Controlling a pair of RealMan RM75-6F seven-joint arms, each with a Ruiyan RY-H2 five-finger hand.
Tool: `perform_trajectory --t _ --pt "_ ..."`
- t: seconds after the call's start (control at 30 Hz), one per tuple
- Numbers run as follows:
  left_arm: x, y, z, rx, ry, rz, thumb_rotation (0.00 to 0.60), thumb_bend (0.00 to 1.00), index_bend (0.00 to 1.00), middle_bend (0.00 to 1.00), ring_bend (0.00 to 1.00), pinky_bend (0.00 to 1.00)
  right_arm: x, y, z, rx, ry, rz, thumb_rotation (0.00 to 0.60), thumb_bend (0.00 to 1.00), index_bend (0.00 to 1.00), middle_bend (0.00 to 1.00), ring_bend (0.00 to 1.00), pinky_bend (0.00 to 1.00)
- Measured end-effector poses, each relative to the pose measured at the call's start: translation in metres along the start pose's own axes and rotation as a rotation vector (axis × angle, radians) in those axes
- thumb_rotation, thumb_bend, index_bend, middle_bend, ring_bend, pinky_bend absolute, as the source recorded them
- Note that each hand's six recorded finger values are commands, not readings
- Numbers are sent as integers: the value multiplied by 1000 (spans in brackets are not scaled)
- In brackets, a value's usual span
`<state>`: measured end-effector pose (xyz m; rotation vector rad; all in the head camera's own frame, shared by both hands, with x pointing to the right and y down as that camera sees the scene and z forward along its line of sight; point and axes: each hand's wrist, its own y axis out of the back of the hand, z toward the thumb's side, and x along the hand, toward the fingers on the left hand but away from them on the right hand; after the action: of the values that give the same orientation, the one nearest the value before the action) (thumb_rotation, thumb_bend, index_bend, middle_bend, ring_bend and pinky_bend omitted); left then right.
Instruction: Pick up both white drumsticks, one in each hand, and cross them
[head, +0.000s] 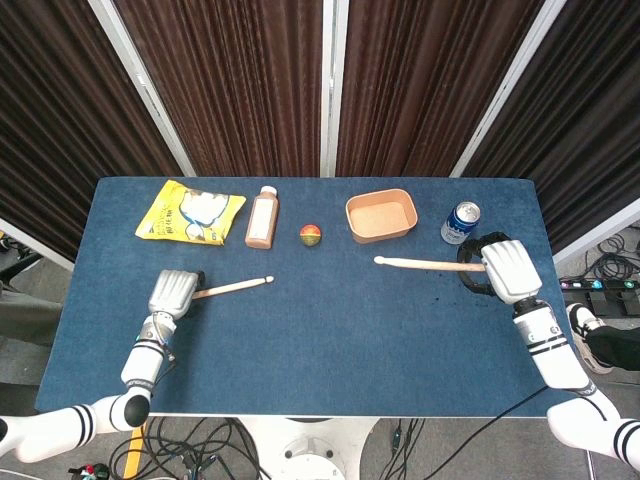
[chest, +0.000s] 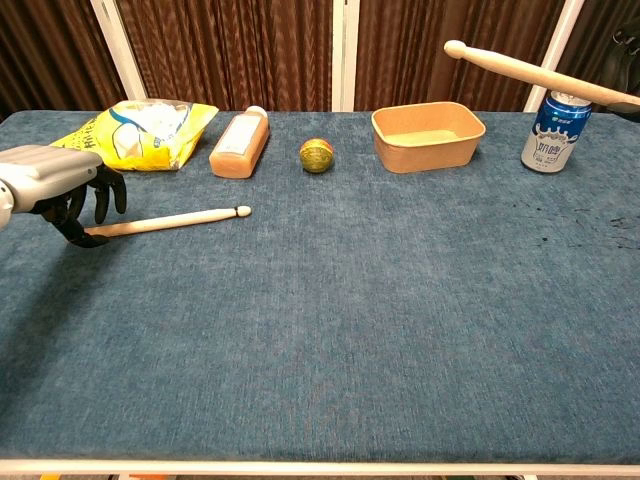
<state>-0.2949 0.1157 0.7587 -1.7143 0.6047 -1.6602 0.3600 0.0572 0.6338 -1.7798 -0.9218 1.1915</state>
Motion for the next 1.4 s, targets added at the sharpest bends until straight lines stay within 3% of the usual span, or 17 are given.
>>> perform_trajectory --t 0.37,1.1,1.4 --pt "10 -6 -4 67 29 -13 600 272 432 488 557 617 0 -3 -4 -2 -12 9 600 814 695 647 436 351" --pt "13 -12 -7 70 34 -36 600 344 457 515 557 628 1 -7 -7 -4 -25 18 600 813 698 648 438 351" --pt "15 -11 -5 71 26 -27 600 424 555 594 609 648 3 -9 -9 -7 -30 20 600 814 699 648 441 351"
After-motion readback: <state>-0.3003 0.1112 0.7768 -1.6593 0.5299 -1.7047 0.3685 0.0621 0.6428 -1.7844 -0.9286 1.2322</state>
